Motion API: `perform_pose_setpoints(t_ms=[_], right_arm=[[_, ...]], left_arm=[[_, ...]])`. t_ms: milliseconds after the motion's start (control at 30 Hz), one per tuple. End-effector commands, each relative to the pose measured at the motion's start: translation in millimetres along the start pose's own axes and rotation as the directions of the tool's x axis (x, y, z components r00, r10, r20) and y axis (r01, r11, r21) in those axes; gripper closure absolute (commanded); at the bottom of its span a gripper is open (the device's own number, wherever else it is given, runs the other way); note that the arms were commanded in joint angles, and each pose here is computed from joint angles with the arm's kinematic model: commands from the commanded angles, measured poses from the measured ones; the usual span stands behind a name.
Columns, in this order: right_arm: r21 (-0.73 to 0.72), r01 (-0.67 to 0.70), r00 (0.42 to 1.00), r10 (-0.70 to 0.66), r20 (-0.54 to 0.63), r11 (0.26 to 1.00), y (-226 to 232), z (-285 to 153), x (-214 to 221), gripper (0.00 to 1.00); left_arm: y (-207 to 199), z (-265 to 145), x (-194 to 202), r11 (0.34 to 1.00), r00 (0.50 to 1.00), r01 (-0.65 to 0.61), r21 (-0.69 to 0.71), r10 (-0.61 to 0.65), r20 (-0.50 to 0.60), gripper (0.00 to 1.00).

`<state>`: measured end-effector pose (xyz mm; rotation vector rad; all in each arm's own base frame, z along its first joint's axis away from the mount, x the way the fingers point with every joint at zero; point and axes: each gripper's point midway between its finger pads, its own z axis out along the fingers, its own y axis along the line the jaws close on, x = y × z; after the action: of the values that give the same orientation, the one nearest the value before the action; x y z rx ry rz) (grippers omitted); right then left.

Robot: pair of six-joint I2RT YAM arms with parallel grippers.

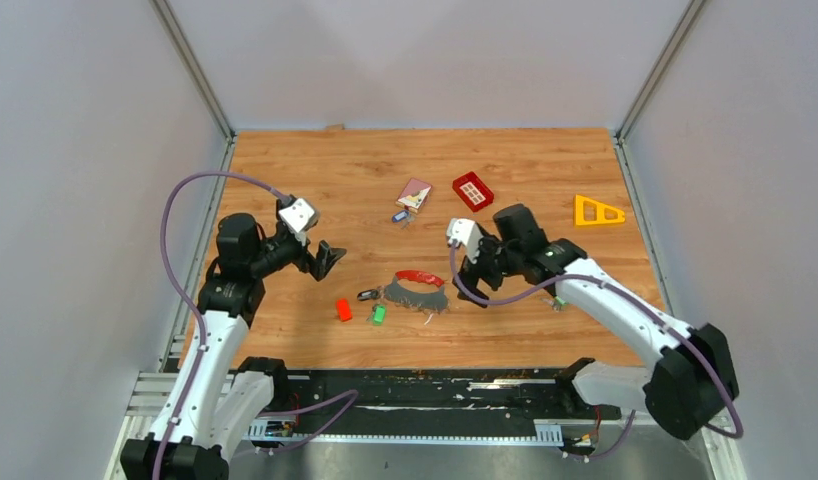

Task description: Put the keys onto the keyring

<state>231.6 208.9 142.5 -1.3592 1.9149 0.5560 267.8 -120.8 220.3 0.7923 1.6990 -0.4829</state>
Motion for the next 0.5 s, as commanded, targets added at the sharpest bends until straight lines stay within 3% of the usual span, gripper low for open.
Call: perform_pose_setpoints(t_ms=[0, 200, 333, 467], right_arm=[[-0.028, 0.121, 0.988, -0.123, -0.089, 0.992, 5.4, 28.0, 0.4, 0.07], [-0.099, 0.176, 0.952, -0.195, -0.234, 0.979, 13.7, 68.6, 21.8, 0.25], [-0.117, 0.065, 0.946, -0.099, -0.308, 0.991, 12.7, 80.5, 29.8, 0.35], [-0.170, -0.064, 0.950, 0.008, -0.313, 0.983, 24.4, 83.5, 25.2, 0.36]], left_arm=[[-3.2, -3.4, -13.7, 0.998, 0.996, -0.065, 0.003, 0.064, 0.059, 0.00], [-3.4, -3.2, -13.8, 0.998, 0.996, -0.067, 0.003, 0.066, 0.063, 0.00], [-3.9, -3.4, -13.8, 0.998, 0.995, -0.069, 0.003, 0.068, 0.067, 0.00], [-5.1, -3.2, -13.6, 0.998, 0.995, -0.069, 0.008, 0.069, 0.071, 0.00]])
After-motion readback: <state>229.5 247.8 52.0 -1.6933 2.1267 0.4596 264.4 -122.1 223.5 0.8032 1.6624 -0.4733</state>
